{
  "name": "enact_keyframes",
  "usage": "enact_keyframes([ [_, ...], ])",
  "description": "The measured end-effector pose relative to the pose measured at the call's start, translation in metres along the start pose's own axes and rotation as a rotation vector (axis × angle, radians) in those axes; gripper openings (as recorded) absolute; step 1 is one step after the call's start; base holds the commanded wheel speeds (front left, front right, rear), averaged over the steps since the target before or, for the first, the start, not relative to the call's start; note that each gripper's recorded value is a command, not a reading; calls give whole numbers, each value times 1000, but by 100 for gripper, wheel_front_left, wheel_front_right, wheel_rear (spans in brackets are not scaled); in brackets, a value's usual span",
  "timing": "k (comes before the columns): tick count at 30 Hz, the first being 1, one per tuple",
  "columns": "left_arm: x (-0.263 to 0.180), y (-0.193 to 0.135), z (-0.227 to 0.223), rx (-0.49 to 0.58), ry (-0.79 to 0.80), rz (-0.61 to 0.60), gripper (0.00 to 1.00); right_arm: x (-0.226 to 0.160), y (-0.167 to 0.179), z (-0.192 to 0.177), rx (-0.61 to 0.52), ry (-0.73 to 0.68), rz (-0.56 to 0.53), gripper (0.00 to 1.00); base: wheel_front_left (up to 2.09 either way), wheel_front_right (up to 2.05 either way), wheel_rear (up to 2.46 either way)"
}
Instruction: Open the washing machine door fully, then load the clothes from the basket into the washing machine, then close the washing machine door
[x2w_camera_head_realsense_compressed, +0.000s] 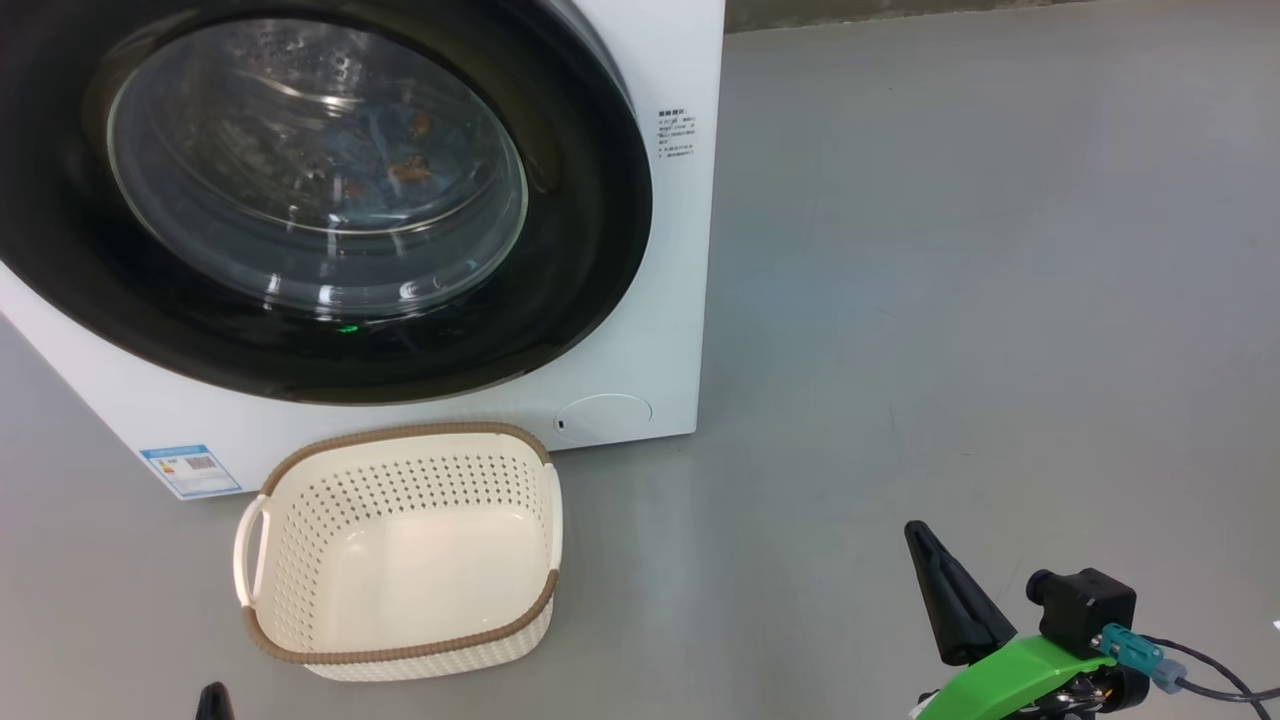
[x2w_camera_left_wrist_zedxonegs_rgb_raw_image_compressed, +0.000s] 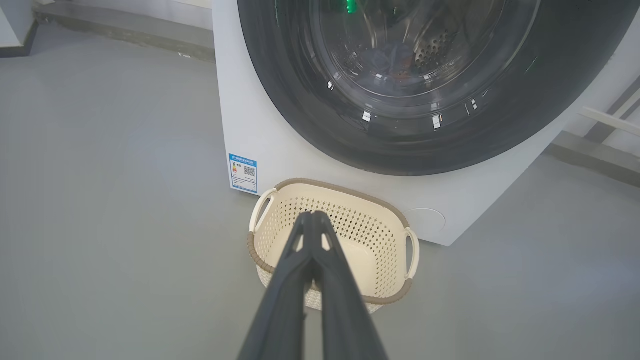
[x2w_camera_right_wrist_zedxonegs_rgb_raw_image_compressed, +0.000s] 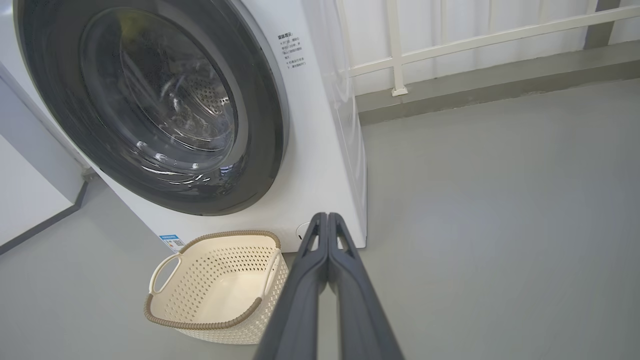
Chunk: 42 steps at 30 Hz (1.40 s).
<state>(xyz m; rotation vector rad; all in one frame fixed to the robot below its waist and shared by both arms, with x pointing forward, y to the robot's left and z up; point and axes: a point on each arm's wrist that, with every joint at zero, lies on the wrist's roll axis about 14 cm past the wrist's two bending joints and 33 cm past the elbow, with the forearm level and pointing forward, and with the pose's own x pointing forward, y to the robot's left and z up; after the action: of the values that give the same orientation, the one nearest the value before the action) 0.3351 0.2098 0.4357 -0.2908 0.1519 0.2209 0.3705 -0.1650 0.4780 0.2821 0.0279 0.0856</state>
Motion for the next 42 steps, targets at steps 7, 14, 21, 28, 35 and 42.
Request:
enact_keyframes([
  [7,0,1,-3,-77,26,9,0,1,-3,0,82,6,-21,0,0,0,0],
  [14,0,2,-6,-157,45,13,0,1,-10,2,157,-1,-48,0,0,0,0],
  [21,3,0,-5,-236,57,12,0,2,-11,3,230,-1,-59,0,0,0,0],
  [28,4,-1,-5,-311,70,11,0,3,-13,4,307,2,-72,0,0,0,0],
  [35,7,-4,-4,-388,80,4,0,3,-19,6,387,-8,-95,0,0,0,0],
  [42,8,-6,-4,-465,92,-6,0,4,-20,6,462,-3,-101,0,0,0,0],
])
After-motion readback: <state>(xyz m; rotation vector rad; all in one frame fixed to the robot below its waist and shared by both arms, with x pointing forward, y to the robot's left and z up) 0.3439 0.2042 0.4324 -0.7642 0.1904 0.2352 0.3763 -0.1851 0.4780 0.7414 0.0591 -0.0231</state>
